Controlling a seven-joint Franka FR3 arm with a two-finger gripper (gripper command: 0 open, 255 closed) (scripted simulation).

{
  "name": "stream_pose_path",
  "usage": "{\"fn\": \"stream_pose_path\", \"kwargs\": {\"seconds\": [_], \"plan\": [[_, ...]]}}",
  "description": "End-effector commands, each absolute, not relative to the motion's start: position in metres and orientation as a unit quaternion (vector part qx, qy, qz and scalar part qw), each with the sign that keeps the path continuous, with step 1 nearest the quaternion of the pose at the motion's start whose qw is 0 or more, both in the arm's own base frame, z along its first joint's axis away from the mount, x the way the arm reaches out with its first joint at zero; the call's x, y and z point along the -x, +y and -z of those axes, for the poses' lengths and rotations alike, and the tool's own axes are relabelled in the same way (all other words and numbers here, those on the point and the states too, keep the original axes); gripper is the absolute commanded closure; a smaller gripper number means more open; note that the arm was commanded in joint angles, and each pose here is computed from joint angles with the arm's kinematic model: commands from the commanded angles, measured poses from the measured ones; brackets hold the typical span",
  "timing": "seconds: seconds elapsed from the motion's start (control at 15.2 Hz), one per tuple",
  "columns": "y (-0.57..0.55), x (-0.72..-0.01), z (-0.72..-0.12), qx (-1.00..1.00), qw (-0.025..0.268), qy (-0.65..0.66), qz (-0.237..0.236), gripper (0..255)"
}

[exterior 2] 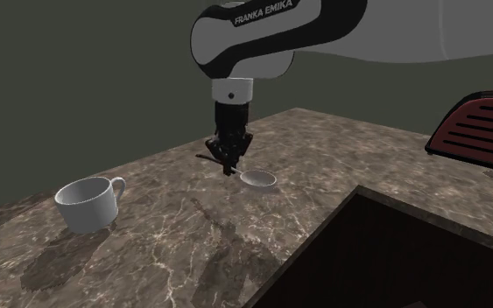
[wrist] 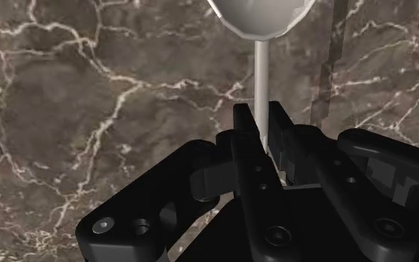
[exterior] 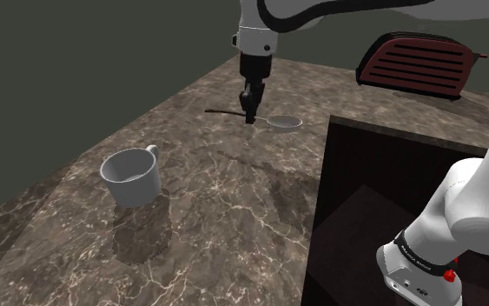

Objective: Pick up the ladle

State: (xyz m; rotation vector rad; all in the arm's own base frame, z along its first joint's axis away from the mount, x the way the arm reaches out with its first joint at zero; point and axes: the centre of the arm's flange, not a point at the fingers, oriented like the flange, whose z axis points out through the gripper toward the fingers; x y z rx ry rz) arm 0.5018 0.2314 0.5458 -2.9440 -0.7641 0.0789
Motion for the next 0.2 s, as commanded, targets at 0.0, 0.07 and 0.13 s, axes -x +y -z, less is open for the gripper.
{"fn": "stream_pose_path", "kwargs": {"seconds": [0.0,0.07,0.13], "plan": [[0.231,-0.5015,-0.5565,0.966,0.049,-0.251,-0.026,255],[0.231,-0.5014,-0.5573,0.966,0.049,-0.251,-0.026,255],[0.231,-0.5014,-0.5573,0.966,0.049,-0.251,-0.026,255]]}}
